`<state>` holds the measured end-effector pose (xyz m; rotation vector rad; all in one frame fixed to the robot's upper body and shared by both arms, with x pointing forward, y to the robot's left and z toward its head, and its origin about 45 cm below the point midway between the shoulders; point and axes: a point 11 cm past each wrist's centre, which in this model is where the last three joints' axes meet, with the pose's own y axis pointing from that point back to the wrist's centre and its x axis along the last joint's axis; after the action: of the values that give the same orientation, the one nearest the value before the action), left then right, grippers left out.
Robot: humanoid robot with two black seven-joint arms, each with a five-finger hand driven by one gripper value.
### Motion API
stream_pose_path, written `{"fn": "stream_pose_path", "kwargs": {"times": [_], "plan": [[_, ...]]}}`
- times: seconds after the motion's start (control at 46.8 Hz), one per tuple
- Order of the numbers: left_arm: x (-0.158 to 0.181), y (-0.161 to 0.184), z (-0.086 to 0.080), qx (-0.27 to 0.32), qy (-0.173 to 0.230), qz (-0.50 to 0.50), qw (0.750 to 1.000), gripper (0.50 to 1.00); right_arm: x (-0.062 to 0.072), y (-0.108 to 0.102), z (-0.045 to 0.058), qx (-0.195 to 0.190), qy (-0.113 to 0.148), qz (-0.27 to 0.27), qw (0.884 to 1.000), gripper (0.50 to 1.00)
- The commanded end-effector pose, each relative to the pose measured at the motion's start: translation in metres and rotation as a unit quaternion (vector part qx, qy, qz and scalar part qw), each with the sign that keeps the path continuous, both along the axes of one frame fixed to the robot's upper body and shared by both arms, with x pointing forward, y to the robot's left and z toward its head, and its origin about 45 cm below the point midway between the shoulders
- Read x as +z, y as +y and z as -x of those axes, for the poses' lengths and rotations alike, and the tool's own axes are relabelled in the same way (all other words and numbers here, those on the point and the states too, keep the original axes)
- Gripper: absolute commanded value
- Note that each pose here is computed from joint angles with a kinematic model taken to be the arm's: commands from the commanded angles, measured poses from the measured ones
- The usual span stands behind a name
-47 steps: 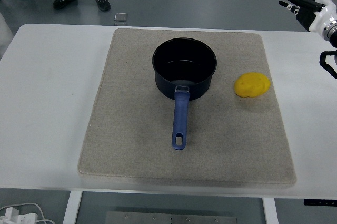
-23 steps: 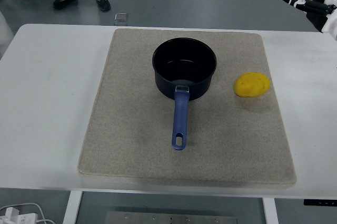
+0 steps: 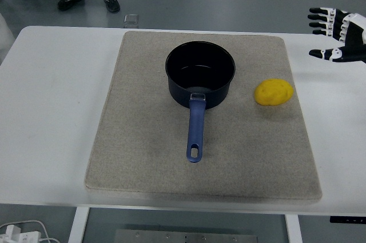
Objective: Put the potato in the blue pot
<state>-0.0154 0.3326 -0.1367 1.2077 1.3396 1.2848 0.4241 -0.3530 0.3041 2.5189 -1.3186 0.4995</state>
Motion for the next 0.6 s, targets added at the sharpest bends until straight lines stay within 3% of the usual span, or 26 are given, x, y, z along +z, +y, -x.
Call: {"fn": "stream_pose_path", "kwargs": {"times": [0.0,0.107,0.235,0.406,0.577], "plan": [[0.000,0.000,0.000,0.000,0.000,0.000,1.000,1.000,-0.010,0.012,0.012,0.026,-0.033,0.051,0.998,0.926],[0.000,0.000,0.000,0.000,0.000,0.000,1.000,1.000,-0.029,0.028,0.024,0.052,-0.067,0.116,0.990,0.926],[0.000,0.001,0.000,0.000,0.000,-0.001,1.000,1.000,-0.048,0.043,0.030,0.072,-0.094,0.168,0.979,0.926],[0.000,0.000,0.000,0.000,0.000,0.000,1.000,1.000,-0.065,0.066,0.029,0.086,-0.093,0.170,0.977,0.926],[0.000,0.000,0.000,0.000,0.000,0.000,1.000,1.000,-0.081,0.058,0.016,0.059,-0.068,0.197,0.976,0.926]]}}
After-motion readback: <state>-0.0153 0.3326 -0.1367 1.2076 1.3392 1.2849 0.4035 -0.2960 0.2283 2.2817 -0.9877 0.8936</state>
